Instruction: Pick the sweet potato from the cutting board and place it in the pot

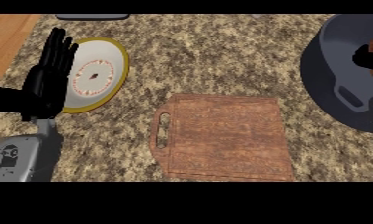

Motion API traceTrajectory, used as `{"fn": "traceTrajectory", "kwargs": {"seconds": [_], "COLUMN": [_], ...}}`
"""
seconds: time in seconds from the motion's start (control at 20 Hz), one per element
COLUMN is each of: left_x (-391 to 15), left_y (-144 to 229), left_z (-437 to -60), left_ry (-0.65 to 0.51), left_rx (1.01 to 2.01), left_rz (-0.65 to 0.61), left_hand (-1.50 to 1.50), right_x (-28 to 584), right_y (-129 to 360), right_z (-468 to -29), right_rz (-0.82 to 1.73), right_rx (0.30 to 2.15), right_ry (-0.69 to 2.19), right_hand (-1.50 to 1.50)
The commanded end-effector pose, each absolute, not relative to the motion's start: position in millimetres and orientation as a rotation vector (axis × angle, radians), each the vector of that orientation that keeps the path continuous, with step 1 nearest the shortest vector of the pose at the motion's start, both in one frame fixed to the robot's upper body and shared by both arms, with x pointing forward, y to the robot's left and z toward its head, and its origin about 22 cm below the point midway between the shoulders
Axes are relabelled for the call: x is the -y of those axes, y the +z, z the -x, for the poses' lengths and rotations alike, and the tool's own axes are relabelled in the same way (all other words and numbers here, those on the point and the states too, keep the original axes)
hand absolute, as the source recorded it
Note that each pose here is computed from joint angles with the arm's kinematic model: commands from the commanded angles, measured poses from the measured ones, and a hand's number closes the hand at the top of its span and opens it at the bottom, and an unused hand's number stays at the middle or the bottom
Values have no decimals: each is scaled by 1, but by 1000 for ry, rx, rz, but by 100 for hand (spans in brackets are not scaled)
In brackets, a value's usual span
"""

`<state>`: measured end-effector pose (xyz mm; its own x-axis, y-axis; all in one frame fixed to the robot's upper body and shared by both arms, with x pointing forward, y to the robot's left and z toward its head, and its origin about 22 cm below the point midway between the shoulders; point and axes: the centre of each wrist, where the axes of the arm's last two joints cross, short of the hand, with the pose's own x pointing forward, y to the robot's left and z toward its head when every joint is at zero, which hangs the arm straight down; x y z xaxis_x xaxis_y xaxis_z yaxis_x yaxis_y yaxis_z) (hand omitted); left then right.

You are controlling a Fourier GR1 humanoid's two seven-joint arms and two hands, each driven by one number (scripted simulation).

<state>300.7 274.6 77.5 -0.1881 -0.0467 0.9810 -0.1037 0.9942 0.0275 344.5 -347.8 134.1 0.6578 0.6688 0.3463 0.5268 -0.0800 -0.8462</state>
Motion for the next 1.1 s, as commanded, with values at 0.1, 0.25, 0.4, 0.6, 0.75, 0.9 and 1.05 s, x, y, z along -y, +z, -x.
{"fn": "traceTrajectory", "kwargs": {"seconds": [0.1, 0.25, 0.4, 0.6, 0.75, 0.9, 1.05], "left_x": [-274, -270, -276, -262, -271, -261, -277], "left_y": [71, 89, 106, 98, 97, 65, 99], "left_z": [-312, -317, -302, -307, -312, -301, -310], "left_ry": [51, 56, 43, 56, 27, 36, 34], "left_rx": [1750, 1768, 1782, 1774, 1758, 1784, 1775], "left_rz": [-93, -105, -102, -94, -106, -88, -106], "left_hand": [0, 0, 0, 0, 0, 0, 0], "right_x": [404, 413, 415, 440, 438, 452, 440], "right_y": [97, 93, 92, 53, 54, 52, 47], "right_z": [-329, -350, -350, -330, -342, -342, -348], "right_rz": [1754, 1721, 1665, 1448, 1336, 1303, 1341], "right_rx": [953, 920, 855, 848, 882, 981, 1064], "right_ry": [175, 174, 190, 70, 92, 124, 147], "right_hand": [150, 150, 150, 150, -150, -150, -150]}}
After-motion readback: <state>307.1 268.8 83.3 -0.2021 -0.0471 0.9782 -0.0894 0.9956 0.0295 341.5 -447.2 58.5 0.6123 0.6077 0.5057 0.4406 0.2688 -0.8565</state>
